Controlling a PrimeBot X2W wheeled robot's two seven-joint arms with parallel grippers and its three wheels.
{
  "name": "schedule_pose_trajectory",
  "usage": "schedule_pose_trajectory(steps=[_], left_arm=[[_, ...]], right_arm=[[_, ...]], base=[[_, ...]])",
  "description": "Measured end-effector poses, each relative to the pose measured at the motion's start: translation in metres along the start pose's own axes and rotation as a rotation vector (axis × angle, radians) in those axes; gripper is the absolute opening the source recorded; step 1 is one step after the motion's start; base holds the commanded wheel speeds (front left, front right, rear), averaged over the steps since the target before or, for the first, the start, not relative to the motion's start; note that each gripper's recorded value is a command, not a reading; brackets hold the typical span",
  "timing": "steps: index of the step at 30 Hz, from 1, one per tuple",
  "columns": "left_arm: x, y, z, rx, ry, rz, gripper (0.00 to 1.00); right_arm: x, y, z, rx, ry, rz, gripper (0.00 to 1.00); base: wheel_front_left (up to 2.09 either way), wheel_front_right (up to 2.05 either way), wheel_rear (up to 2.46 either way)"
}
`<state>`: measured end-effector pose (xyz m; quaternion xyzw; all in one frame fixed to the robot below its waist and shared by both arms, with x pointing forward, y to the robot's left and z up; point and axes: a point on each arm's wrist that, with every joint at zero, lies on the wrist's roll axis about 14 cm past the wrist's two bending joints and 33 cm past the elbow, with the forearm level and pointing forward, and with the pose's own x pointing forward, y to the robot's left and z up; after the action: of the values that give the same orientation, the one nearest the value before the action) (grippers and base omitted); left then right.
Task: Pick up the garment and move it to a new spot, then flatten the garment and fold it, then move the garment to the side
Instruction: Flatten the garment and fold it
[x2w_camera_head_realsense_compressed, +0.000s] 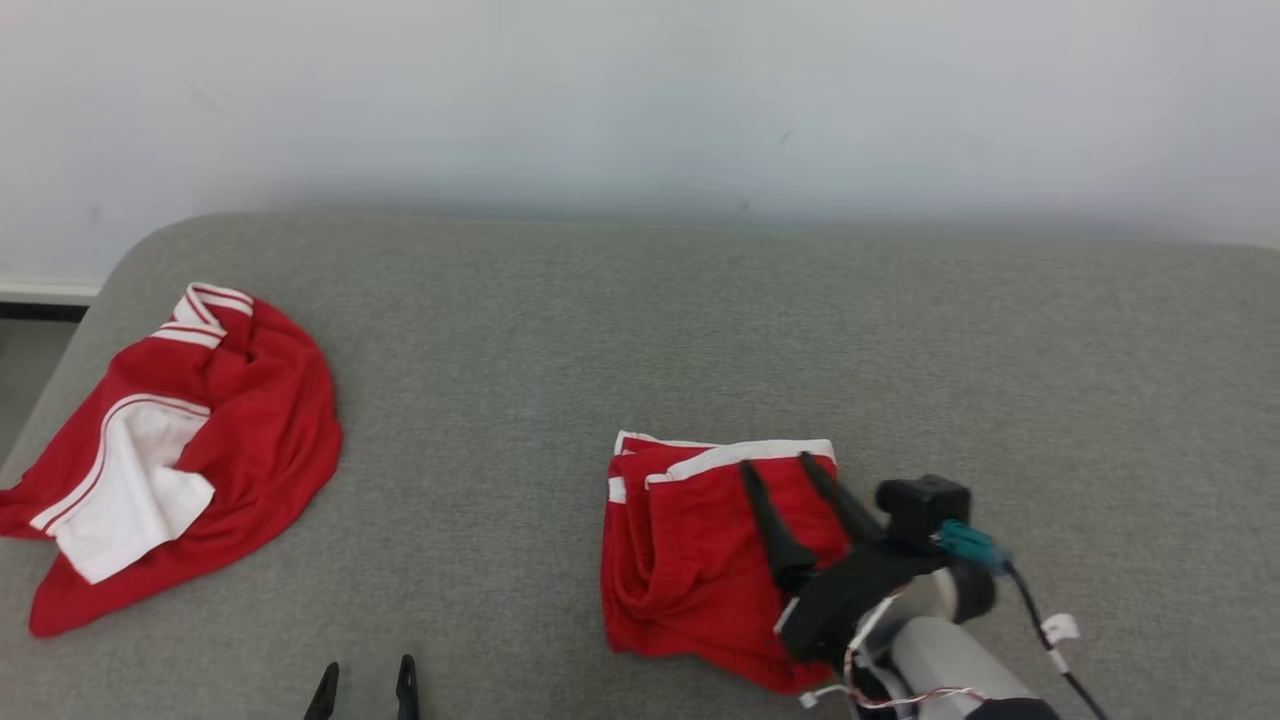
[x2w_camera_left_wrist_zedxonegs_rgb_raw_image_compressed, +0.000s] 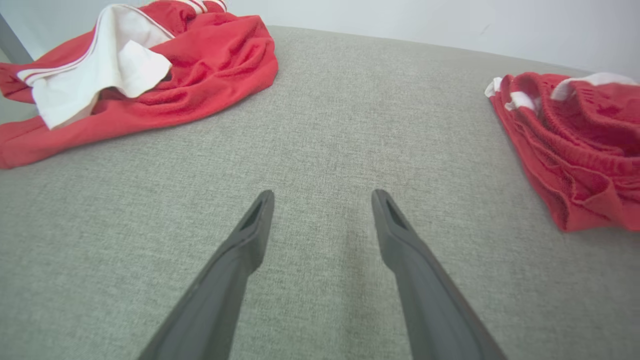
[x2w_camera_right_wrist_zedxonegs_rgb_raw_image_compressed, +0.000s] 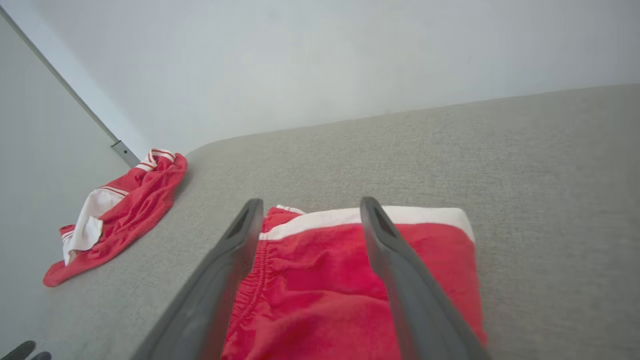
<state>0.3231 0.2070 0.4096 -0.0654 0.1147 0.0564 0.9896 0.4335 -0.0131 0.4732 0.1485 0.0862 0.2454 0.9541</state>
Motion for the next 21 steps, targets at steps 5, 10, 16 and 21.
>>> schedule_pose_trajectory(steps=[5, 10, 16, 21], left_arm=[[0.009, -0.012, 0.011, 0.010, -0.032, -0.034, 1.00], [0.016, -0.021, 0.019, 0.018, -0.054, -0.057, 1.00], [0.018, -0.025, 0.022, 0.028, -0.062, -0.075, 1.00], [0.020, -0.030, 0.027, 0.036, -0.078, -0.092, 1.00]], right_arm=[[-0.027, -0.059, 0.023, -0.076, -0.073, -0.161, 1.00], [-0.069, -0.100, 0.030, -0.140, -0.119, -0.310, 1.00], [-0.109, -0.120, 0.023, -0.190, -0.117, -0.415, 1.00], [-0.124, -0.121, 0.022, -0.215, -0.123, -0.440, 1.00]], base=[[0.00, 0.00, 0.00], [0.00, 0.00, 0.00], [0.00, 0.00, 0.00], [0.00, 0.00, 0.00]])
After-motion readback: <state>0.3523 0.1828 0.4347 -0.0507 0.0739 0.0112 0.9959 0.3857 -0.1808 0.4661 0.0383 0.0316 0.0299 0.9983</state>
